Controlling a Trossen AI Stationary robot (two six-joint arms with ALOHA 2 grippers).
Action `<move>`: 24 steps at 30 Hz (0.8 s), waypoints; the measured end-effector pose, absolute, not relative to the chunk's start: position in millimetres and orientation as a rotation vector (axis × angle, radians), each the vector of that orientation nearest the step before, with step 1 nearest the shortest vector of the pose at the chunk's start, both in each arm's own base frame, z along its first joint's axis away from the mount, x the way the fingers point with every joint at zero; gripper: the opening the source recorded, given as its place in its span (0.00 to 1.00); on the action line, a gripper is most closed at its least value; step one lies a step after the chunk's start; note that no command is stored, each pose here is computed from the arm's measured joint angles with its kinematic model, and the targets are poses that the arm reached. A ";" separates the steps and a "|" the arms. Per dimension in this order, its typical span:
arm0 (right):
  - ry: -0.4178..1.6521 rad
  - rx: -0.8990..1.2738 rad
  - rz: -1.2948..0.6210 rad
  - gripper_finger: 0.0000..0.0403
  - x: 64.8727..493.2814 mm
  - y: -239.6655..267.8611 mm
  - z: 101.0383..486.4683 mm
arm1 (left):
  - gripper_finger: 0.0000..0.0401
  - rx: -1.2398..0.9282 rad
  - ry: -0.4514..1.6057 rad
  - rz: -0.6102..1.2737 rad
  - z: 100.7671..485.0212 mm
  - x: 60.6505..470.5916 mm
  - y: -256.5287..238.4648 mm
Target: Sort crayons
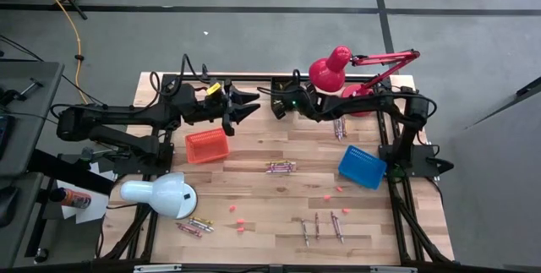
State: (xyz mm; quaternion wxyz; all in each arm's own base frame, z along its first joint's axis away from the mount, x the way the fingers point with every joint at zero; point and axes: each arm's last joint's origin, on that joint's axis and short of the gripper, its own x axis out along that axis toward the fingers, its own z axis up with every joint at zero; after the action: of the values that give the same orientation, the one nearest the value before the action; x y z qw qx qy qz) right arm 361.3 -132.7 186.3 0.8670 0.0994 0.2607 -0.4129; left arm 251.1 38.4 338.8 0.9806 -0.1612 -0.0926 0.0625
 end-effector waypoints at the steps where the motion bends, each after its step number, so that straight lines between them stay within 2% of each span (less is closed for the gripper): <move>1: 0.547 0.212 -0.856 0.19 361.4 -132.8 186.2 | 0.41 -0.325 -0.187 0.126 338.9 251.1 38.4; 6: 0.546 0.218 -0.822 0.38 361.9 -129.2 189.2 | 0.41 -0.325 -0.186 0.127 338.8 251.1 38.4; 9: 0.529 0.234 -0.699 0.45 360.1 -124.4 203.9 | 0.41 -0.325 -0.186 0.127 338.7 251.1 38.4; 16: 0.638 0.254 -0.287 0.47 336.5 -92.5 240.6 | 0.41 -0.328 -0.136 0.114 334.2 251.9 37.9; 20: 0.750 0.235 -0.158 0.47 306.4 -57.8 245.0 | 0.41 -0.331 -0.082 0.087 329.6 252.3 36.9; 24: 0.742 0.273 -0.090 0.47 274.9 -23.2 243.6 | 0.41 -0.339 -0.007 0.079 322.6 252.6 36.3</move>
State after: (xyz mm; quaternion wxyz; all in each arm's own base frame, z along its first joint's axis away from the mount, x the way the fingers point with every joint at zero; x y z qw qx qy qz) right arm 274.9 -23.2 243.6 0.9219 0.1329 0.3612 -0.0440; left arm 252.6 36.3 322.6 0.9849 -0.1688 -0.0033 0.0395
